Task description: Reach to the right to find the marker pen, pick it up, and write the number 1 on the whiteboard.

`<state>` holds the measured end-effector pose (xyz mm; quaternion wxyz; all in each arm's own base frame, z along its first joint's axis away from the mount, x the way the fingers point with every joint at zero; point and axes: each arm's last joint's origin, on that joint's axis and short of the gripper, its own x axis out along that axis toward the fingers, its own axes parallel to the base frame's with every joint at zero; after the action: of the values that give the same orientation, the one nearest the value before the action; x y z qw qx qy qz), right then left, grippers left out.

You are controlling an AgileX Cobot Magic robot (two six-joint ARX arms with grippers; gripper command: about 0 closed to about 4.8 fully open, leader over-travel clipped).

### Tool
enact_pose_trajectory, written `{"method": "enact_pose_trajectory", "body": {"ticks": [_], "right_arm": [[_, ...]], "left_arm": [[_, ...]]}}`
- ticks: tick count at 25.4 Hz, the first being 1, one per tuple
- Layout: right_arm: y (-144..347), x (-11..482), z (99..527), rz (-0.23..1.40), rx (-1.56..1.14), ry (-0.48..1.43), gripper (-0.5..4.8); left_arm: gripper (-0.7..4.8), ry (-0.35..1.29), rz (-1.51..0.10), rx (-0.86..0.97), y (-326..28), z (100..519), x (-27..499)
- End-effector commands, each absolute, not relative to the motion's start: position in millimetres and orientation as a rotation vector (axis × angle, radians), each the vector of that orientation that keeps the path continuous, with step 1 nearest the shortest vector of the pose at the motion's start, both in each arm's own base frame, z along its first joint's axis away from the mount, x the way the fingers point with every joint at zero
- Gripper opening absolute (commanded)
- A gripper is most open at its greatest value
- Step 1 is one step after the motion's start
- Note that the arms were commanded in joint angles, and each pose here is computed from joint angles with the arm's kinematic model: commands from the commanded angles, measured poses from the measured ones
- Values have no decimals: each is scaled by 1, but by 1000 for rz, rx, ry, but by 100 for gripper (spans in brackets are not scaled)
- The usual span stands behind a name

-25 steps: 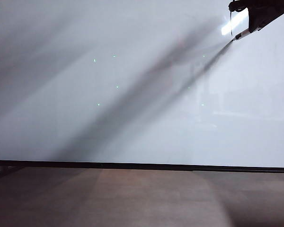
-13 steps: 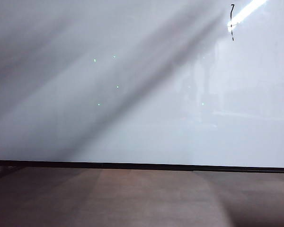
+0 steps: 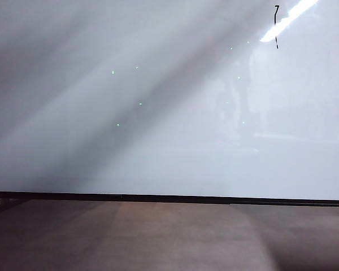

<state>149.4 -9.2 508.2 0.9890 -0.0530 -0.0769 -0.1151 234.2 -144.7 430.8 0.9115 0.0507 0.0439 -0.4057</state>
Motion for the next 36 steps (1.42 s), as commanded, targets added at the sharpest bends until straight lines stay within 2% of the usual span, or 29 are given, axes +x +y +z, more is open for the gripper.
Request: {"method": "enact_pose_trajectory", "body": {"ticks": [1, 8, 11, 27, 32, 36], "right_arm": [[-25, 145, 503, -246, -48, -131, -6], [-70, 160, 458, -355, 66, -145, -6], [-84, 177, 430, -324, 79, -130, -6], [-141, 288, 336, -358, 121, -19, -6], [-161, 332, 271, -305, 137, 98, -6], [-164, 352, 237, -250, 113, 145, -6]], "left_arm": [[-5, 21, -871, 98, -153, 439, 228], [-5, 1, -937, 109, -180, 440, 208], [-5, 13, -969, 112, -188, 438, 203], [-5, 131, -943, 145, -195, 420, 214], [-5, 176, -965, 206, -213, 397, 234], [-5, 191, -1072, 193, -232, 377, 251]]}}
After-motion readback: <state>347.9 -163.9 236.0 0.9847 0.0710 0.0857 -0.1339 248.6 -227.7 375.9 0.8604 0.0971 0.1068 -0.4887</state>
